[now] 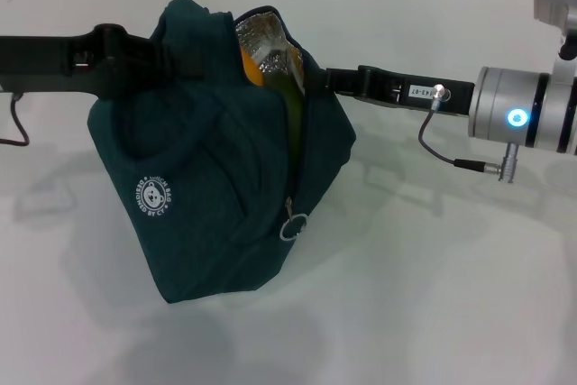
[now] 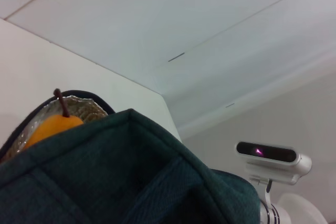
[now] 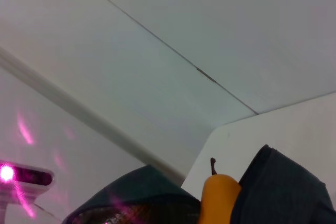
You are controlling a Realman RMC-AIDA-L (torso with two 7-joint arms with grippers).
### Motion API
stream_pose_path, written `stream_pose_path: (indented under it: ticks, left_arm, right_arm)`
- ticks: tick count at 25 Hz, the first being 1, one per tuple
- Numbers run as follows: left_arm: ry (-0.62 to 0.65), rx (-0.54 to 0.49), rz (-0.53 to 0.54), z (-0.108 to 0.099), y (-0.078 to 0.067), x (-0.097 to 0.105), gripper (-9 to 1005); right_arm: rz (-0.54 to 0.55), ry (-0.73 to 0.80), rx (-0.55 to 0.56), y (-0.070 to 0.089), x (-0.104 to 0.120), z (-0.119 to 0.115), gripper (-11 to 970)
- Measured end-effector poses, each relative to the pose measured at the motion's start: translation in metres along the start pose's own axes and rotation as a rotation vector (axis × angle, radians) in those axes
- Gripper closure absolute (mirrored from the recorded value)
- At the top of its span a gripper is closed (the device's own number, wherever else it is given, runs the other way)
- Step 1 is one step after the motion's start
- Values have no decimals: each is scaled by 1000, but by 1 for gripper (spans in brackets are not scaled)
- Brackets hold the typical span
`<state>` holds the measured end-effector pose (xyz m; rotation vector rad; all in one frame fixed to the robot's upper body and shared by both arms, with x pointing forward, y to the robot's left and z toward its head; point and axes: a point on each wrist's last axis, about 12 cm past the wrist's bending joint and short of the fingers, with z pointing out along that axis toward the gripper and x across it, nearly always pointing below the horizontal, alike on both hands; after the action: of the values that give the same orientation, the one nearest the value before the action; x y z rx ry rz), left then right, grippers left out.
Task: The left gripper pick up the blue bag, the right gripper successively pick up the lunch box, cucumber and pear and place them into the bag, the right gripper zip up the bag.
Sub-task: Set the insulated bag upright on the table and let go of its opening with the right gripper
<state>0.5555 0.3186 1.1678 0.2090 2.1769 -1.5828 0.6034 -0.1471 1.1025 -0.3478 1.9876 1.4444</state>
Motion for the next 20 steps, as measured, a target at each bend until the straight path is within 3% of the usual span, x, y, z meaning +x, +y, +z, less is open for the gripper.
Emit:
stream_pose_path:
  ticks: [5, 10, 15, 20]
  left_arm:
    - [2, 2, 1, 1, 0, 0, 956]
    - [0, 12, 3, 4, -1, -1, 956]
    - [-27, 28, 4, 10, -1, 0, 956]
    - [-3, 81, -25, 30, 1, 4, 956]
  right_arm:
    - [-32, -21, -34, 3, -1, -4, 825]
    - [-138, -86, -116, 12, -7, -19, 930]
    - [-265, -122, -200, 24, -8, -41, 930]
    - [-332, -176, -281, 32, -1, -74, 930]
